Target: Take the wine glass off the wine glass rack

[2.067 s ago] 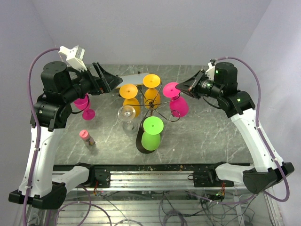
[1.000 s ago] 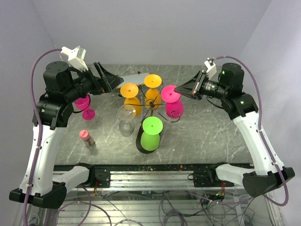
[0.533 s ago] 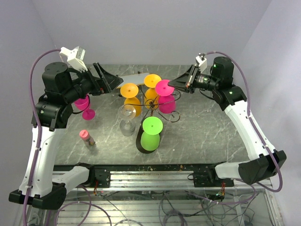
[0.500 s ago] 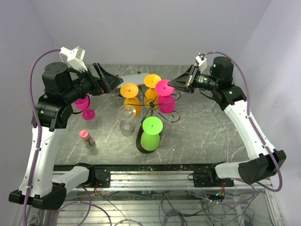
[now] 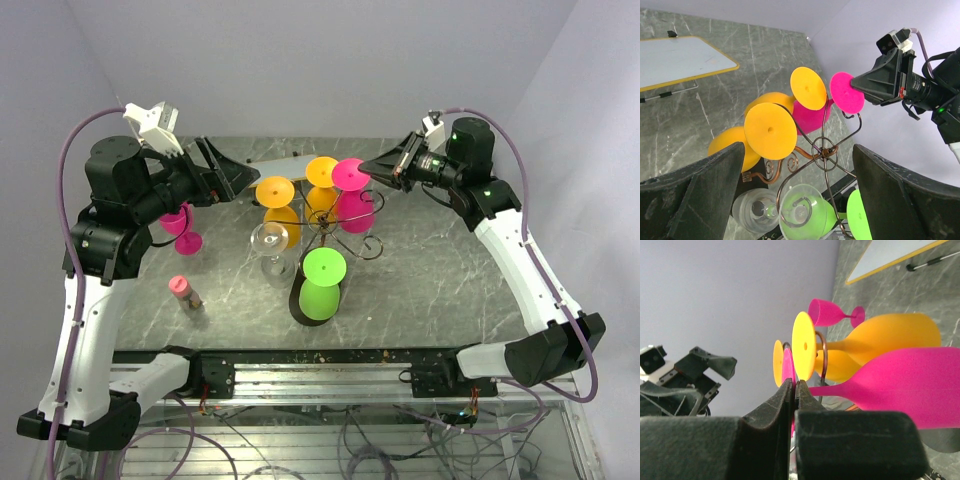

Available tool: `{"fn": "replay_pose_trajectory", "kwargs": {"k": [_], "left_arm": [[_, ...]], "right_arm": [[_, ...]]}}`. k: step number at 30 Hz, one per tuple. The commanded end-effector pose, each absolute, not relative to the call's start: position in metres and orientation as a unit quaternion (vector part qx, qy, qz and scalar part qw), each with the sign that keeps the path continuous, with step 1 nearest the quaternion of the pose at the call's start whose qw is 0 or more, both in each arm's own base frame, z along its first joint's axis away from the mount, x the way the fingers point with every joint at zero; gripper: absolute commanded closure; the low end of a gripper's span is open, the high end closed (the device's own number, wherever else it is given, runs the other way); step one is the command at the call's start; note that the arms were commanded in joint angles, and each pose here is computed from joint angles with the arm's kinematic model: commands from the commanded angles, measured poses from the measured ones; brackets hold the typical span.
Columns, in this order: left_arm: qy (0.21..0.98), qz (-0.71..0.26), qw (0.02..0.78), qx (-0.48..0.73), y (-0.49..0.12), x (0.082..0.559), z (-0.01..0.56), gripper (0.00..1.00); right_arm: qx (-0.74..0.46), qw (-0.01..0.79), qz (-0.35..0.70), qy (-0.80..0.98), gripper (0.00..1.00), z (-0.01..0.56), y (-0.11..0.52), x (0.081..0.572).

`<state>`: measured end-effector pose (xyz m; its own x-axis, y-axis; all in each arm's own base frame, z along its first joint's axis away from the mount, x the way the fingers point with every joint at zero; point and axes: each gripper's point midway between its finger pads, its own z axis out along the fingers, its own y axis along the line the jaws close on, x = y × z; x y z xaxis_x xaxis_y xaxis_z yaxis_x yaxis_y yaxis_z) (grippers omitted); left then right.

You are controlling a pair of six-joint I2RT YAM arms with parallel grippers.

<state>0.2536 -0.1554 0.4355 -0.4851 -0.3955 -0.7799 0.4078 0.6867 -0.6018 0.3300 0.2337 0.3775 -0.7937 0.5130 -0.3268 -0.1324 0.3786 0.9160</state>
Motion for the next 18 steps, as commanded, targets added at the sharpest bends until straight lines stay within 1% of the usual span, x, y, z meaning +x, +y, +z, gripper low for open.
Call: {"fn": "replay_pose_trajectory", "kwargs": {"k": [1,3,5,8,10,12,15,18], "left_arm": [[0.767,-0.381,0.516,0.022,-0.154,0.256,0.443,0.01],[0.791,-0.333,0.513,0.014,-0.140,0.257,0.437,0.01],[0.789,-0.318,0.526,0.012,-0.134,0.257,0.442,0.01],[0.775,-0.332,0.537,0.010,-0.137,0.255,0.451,0.01],[0.769,-0.351,0.533,0.020,-0.144,0.256,0.455,0.01],[0.771,-0.357,0.526,0.028,-0.149,0.261,0.457,0.00],[0.770,-0.365,0.522,0.038,-0.153,0.262,0.466,0.01],[0.753,-0.390,0.529,0.043,-0.159,0.260,0.477,0.01]], "right_arm": [[0.153,0.365,0.522,0.755,1.00,0.403,0.206,0.345],[0.153,0.402,0.498,0.753,1.00,0.409,0.190,0.351],[0.162,0.442,0.463,0.751,1.00,0.413,0.172,0.358],[0.157,0.502,0.414,0.743,1.00,0.423,0.151,0.367],[0.117,0.549,0.396,0.727,1.00,0.439,0.144,0.370],[0.092,0.579,0.384,0.714,1.00,0.451,0.139,0.371],[0.068,0.608,0.360,0.705,1.00,0.466,0.131,0.370],[0.039,0.628,0.366,0.686,1.00,0.488,0.134,0.360]]}}
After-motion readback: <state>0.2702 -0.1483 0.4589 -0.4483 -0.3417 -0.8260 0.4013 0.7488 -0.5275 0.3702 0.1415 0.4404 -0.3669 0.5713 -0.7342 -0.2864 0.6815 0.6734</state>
